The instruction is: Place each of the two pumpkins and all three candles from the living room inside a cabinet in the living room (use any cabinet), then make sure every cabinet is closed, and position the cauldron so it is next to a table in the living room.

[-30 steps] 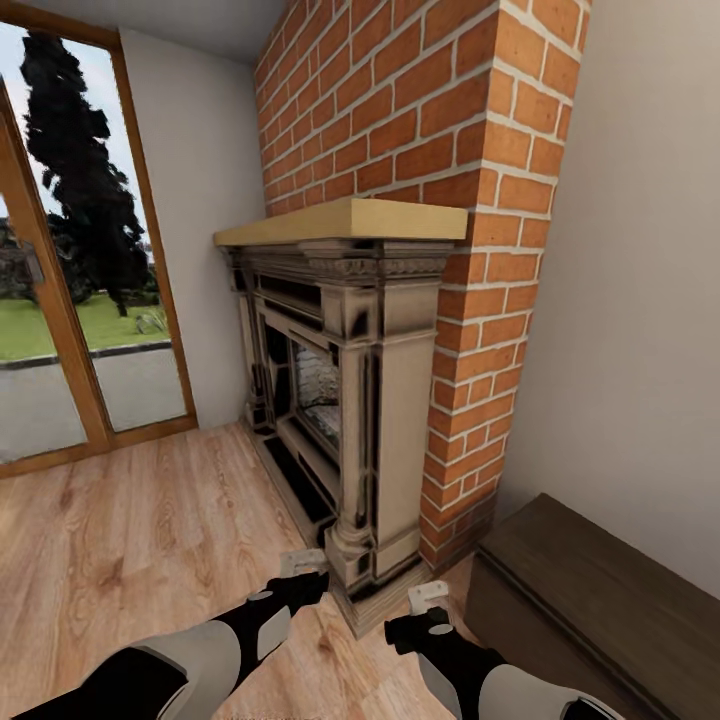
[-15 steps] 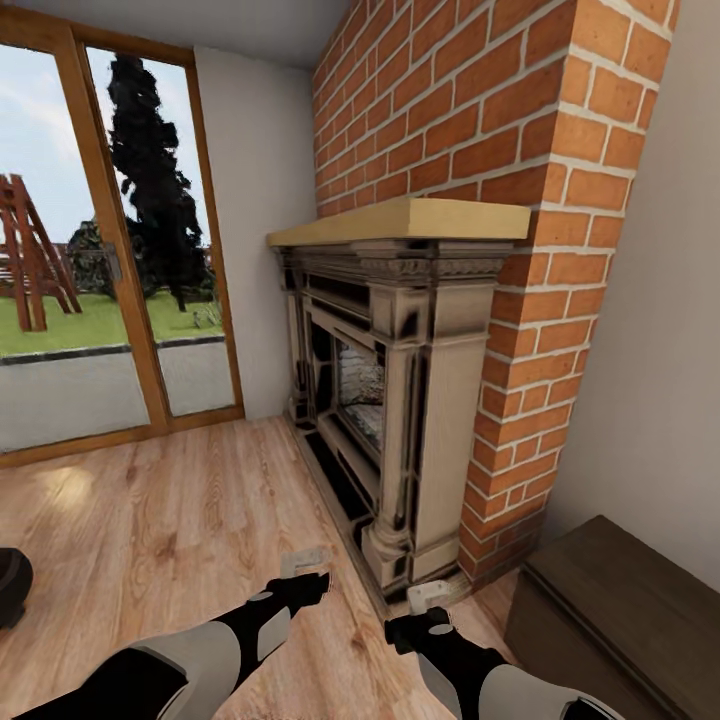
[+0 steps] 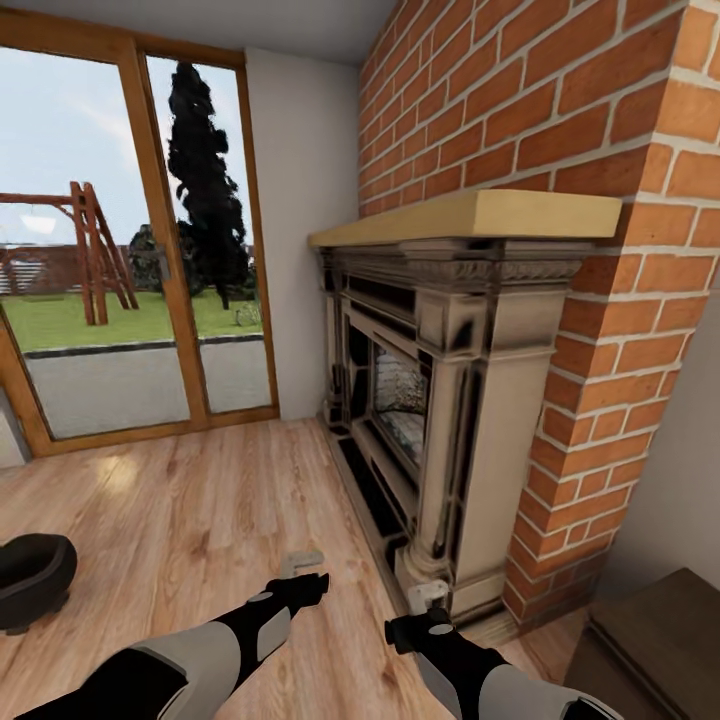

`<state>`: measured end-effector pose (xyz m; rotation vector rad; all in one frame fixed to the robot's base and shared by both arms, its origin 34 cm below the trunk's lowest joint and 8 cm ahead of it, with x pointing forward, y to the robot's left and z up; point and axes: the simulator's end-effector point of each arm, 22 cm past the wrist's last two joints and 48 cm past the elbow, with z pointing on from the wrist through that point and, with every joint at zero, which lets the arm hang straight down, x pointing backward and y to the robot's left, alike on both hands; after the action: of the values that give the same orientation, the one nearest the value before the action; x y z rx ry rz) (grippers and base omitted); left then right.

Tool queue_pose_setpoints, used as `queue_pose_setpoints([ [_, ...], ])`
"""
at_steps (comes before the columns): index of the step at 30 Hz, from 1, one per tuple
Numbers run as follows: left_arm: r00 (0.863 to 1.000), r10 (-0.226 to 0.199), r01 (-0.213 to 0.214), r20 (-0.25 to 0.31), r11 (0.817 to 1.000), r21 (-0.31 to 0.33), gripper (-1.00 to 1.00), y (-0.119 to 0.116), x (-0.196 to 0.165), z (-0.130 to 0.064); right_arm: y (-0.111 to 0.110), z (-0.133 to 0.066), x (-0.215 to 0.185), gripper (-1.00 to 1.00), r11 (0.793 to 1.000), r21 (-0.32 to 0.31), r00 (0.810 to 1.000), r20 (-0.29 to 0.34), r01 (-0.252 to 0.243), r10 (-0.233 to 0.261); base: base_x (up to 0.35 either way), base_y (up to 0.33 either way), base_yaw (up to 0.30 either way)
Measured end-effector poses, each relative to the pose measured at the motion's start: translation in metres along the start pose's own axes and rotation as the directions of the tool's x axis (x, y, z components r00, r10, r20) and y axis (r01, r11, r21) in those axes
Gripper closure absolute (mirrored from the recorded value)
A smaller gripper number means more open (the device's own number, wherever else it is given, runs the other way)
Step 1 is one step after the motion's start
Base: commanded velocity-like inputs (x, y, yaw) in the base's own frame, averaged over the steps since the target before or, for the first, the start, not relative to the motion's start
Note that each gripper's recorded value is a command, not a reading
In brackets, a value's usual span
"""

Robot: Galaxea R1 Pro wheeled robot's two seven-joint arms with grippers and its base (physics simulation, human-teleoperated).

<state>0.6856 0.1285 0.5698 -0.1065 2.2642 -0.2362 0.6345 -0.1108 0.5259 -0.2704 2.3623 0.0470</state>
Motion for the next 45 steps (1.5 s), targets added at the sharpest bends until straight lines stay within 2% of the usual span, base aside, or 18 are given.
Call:
queue_pose_setpoints([
  [23, 1.000, -0.002, 0.002, 0.000, 1.000, -0.001, -1.00, 0.0001, 0.0000, 0.0000, 0.0000, 0.0000, 0.0002, -1.00, 1.000, 0.000, 1.000, -0.001, -0.001, 0.001, 0.312, 0.170, 0.009],
  [45, 1.000, 0.000, 0.000, 0.009, 1.000, 0.000, -1.00, -0.0007, -0.0045, -0.0022, -0.0004, -0.0021, -0.0042, -1.00, 1.000, 0.001, 1.000, 0.009, 0.000, 0.000, 0.255, 0.240, 0.254],
])
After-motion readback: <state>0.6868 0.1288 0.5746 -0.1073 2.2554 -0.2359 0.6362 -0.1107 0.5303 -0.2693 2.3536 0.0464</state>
